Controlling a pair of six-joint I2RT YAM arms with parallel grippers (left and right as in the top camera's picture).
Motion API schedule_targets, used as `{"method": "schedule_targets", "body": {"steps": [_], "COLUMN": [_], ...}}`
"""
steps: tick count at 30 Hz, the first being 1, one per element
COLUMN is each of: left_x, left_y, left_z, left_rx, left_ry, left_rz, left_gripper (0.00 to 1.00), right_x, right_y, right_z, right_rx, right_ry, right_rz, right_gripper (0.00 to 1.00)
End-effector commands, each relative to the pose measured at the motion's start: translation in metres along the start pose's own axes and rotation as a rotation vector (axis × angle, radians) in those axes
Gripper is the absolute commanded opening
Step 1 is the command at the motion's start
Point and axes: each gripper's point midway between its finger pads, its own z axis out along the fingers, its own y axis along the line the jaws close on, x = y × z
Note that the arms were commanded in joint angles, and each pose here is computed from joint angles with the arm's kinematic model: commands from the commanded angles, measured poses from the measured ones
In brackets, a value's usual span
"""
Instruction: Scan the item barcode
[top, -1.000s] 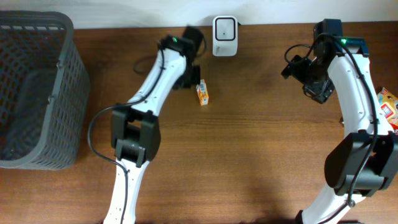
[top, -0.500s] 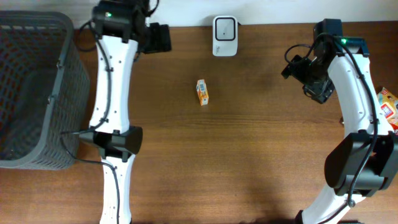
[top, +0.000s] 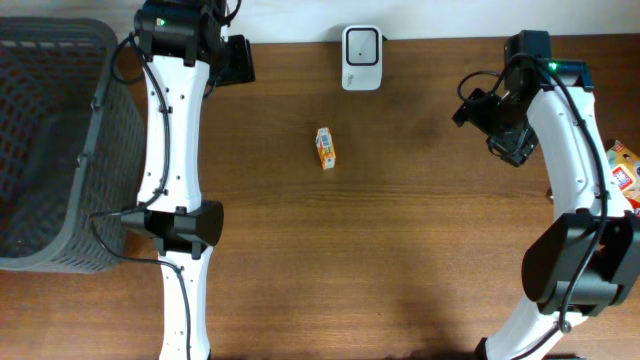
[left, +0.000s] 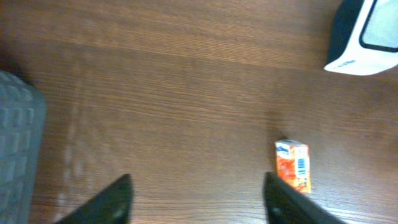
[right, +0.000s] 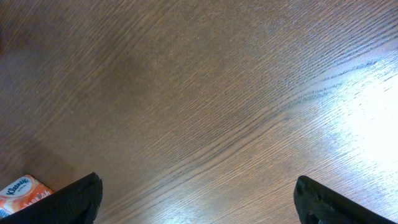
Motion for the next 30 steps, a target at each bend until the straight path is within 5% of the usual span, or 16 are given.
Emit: {"method": "schedule_targets", "body": {"steps": [1, 8, 18, 30], "left_x": [0.011, 0.049, 0.075, 0.063], "left_y": [-0.015, -0.029, -0.004, 0.036], "left_z": [0.001, 0.068, 0.144, 0.145], "left_rx": [0.074, -0.005, -0.112, -0.341], "left_ry": [0.053, 0.227, 0.294, 0.221], "left_rz": [0.012, 0.072, 0.073, 0.054], "left_gripper": [0.44, 0.00, 0.00, 0.01], "right_x": [-0.001, -0.001, -0.001, -0.001], "right_y": [0.002, 0.002, 0.002, 0.002], "right_z": [-0.006, -0.006, -0.006, -0.006], "right_rx": [-0.014, -0.014, -0.014, -0.014], "right_ry": [-0.012, -0.012, -0.012, -0.012], "right_rz": [-0.003, -0.003, -0.003, -0.003], "right_gripper": [0.98, 0.98, 0.98, 0.98]}}
